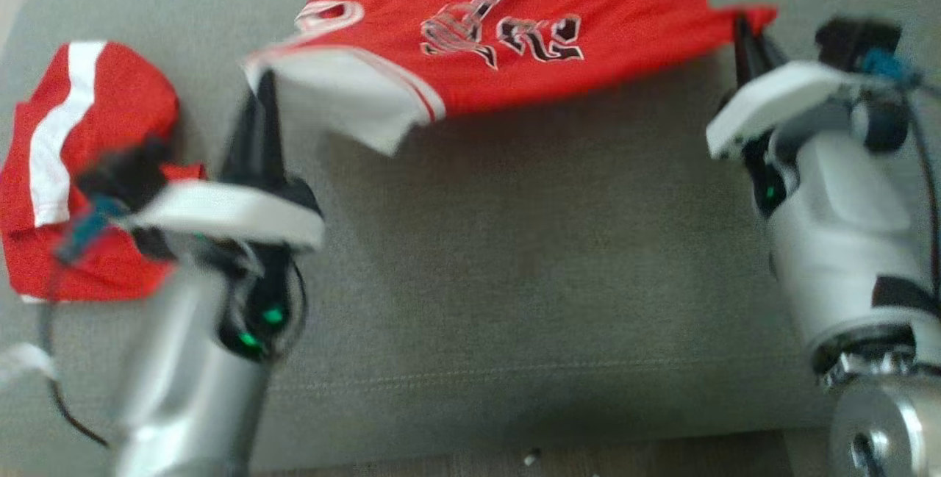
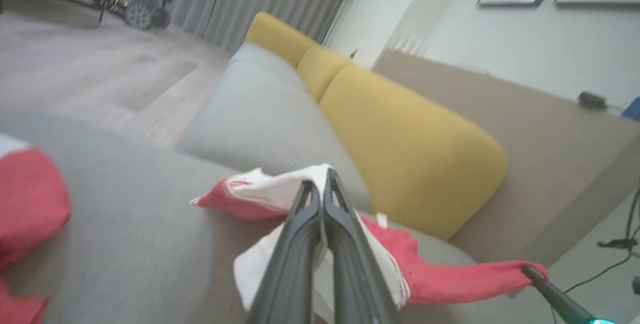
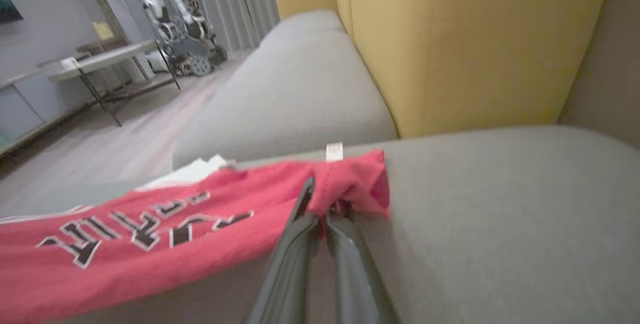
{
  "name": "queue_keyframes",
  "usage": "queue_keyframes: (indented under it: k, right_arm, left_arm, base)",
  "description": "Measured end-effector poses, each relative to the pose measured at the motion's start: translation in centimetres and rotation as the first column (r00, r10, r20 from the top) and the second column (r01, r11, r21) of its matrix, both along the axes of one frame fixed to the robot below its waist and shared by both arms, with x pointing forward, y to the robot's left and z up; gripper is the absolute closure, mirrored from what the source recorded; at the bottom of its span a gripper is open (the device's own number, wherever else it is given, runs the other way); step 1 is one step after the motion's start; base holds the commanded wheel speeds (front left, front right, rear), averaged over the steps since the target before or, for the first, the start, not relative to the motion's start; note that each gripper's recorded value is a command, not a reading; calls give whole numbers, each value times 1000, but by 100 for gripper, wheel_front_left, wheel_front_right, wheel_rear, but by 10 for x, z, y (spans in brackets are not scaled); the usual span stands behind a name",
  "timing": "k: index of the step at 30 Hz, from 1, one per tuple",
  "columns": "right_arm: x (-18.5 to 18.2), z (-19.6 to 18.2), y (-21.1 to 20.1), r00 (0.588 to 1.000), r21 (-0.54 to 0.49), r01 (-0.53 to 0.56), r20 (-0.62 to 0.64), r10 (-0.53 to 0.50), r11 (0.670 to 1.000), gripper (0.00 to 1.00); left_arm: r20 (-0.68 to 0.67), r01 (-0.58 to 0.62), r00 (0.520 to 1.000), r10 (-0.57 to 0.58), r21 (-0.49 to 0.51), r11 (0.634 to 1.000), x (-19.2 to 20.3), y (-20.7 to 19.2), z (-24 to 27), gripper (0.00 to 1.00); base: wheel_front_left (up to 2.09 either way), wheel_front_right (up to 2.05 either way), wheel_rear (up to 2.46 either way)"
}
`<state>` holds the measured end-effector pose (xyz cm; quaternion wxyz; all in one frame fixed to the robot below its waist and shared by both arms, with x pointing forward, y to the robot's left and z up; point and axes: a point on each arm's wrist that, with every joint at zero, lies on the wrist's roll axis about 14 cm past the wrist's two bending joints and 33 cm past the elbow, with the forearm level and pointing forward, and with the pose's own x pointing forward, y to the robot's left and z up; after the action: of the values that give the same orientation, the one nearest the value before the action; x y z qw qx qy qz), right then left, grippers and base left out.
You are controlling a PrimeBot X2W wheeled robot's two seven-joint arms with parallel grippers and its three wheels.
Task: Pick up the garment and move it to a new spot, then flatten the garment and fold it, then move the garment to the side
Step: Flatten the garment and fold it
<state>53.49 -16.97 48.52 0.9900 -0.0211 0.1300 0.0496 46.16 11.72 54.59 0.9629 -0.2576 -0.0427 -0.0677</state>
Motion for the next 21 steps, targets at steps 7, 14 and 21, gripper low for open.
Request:
queue_keyframes:
  k: [7,14,21]
  right_arm:
    - [15,149,-8,951,-44,-21,308,33,999,100]
    - [-5,260,-24,885,-79,-21,462,55,997,100]
    - [6,260,-31,916,-47,-38,397,54,998,100]
  left_arm:
    - [355,52,934,-35,-39,998,-6,3,169,100]
    - [487,136,867,-108,-22,991,-26,-13,270,100]
    - [476,151,871,-125,-16,988,9,-15,313,100]
  base:
    - [0,0,0]
    - [0,0,0]
    - [0,0,0]
